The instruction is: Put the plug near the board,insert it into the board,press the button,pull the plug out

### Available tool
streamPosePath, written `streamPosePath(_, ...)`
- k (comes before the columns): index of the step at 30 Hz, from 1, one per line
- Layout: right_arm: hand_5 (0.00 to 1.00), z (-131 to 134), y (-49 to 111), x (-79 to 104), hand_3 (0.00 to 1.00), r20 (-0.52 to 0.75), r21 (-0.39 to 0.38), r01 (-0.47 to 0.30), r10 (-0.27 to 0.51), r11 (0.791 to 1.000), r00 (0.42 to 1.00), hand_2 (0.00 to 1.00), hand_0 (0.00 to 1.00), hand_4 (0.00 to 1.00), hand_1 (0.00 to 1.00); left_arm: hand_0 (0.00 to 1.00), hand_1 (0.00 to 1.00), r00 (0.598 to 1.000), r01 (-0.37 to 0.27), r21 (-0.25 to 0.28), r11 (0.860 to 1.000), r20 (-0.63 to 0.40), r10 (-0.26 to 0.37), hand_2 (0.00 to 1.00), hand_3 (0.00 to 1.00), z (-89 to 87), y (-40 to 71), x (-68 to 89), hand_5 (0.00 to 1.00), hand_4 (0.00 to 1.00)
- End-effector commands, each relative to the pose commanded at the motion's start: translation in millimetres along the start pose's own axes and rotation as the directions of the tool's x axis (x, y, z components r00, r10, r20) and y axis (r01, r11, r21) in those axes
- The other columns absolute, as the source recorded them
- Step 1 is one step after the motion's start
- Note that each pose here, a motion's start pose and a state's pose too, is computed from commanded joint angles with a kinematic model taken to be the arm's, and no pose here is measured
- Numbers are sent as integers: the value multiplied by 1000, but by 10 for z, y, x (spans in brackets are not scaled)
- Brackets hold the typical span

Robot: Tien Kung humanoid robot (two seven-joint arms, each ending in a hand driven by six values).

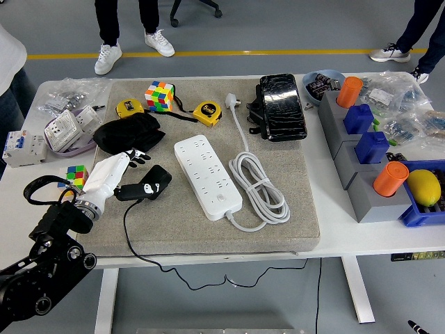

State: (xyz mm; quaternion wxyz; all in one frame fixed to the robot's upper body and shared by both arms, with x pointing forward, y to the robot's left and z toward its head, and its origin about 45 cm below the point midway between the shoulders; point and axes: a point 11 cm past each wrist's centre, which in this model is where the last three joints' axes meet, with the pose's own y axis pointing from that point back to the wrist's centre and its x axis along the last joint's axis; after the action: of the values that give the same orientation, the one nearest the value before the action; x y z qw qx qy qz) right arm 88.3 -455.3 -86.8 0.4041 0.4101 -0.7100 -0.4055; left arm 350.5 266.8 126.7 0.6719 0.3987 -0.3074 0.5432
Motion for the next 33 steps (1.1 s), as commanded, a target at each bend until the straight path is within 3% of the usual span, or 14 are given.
streamPosePath(1,544,-5,0,0,550,0,1,0,0,1000,1000,625,568,961,643,656,664,1000,2,-1,1000,1,-2,672,728,6,-5,-10,517,998)
streamPosePath(2,544,-11,0,0,550,0,2,0,0,1000,1000,625,569,961,643,586,625,1000,4,-1,1000,1,-4,638,725,10,-9,-16,494,998)
streamPosePath(7,544,-13,0,-1,550,2,3,0,0,1000,1000,625,569,961,643,586,625,1000,17,-9,1000,1,-17,638,725,40,-22,-69,494,998)
streamPosePath(8,544,-13,0,2,550,2,3,-1,1,1000,1000,625,569,960,643,511,583,1000,19,-12,1000,-2,-19,591,701,43,-23,-78,413,998)
streamPosePath(13,544,-12,0,1,550,1,4,-1,1,1000,1000,625,569,960,643,511,583,1000,27,1,1000,-6,-27,591,701,14,-35,-94,413,998)
streamPosePath(14,544,-12,0,0,550,1,3,0,0,1000,1000,625,569,961,642,397,494,1000,28,4,1000,-9,-28,494,669,7,-38,-95,348,998)
streamPosePath(19,544,-16,0,-2,550,0,5,0,0,1000,1000,625,569,961,642,397,494,1000,17,6,1000,-16,-17,494,669,9,-52,-84,348,998)
streamPosePath(20,543,-20,0,-2,550,-1,6,0,0,1000,1000,625,569,961,642,330,411,1000,14,6,1000,-18,-14,455,594,11,-56,-78,309,998)
streamPosePath(25,543,-33,0,-3,550,1,9,0,0,1000,1000,625,569,961,642,330,411,1000,6,4,1000,-20,-6,455,594,24,-71,-70,309,998)
streamPosePath(26,543,-35,0,-2,549,1,9,-1,1,1000,1000,625,569,960,641,256,349,1000,6,5,1000,-21,-6,409,542,22,-74,-69,253,998)
streamPosePath(31,543,-33,0,-4,549,1,9,0,0,1000,1000,625,569,960,641,256,349,1000,6,9,1000,-20,-5,409,542,23,-80,-73,253,998)
streamPosePath(32,543,-34,0,-5,549,0,9,0,0,1000,1000,624,568,960,642,243,335,1000,5,9,1000,-20,-5,407,533,23,-80,-74,179,998)
streamPosePath(33,543,-35,0,-6,549,0,10,1,-1,1000,1000,624,568,960,642,243,335,1000,5,9,1000,-21,-4,407,533,23,-80,-73,179,998)
